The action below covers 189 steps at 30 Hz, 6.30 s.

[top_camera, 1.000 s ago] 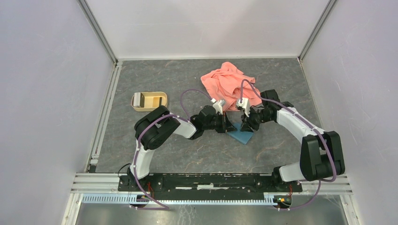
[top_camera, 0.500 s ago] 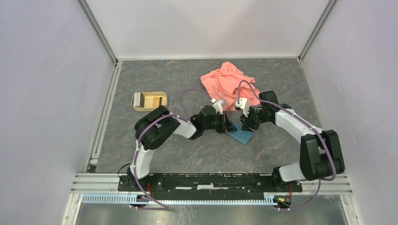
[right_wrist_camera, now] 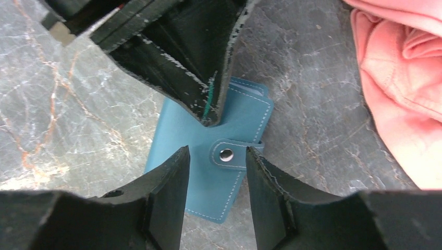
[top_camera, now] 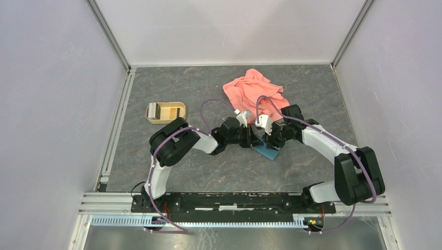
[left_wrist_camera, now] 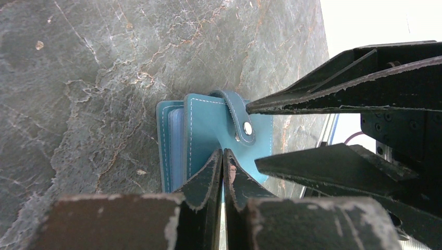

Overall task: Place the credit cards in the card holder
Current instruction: Close the card holder at the center of the board, then reset both arms

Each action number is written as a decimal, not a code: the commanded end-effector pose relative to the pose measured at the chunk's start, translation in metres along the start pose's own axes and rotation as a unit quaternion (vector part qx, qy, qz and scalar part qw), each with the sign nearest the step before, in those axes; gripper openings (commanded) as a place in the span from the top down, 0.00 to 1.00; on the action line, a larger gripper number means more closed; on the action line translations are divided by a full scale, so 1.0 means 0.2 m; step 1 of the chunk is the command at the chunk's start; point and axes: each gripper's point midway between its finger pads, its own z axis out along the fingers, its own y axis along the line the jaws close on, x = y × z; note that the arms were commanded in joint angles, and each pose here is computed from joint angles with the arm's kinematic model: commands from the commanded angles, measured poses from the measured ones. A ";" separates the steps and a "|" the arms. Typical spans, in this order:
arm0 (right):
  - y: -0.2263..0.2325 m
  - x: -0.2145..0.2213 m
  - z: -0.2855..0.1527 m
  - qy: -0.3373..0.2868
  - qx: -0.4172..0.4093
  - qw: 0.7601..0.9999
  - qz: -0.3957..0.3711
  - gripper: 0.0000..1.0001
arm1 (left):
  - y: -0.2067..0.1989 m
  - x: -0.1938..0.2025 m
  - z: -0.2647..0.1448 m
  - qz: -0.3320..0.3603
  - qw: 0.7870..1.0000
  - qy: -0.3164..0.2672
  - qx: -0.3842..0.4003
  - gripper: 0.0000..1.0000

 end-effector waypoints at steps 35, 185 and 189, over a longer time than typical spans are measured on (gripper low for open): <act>0.01 0.05 -0.05 -0.016 0.002 1.000 -0.016 1.00 | 0.12 0.03 0.01 -0.025 0.998 0.005 -0.052 0.91; -0.31 -0.68 -1.48 -0.280 0.443 0.843 0.119 0.02 | -0.77 -0.85 -1.85 0.256 0.902 -0.304 -0.172 0.00; -0.28 -0.71 -1.46 -0.293 0.423 0.849 0.115 0.02 | -0.76 -0.82 -1.86 0.246 0.905 -0.305 -0.163 0.00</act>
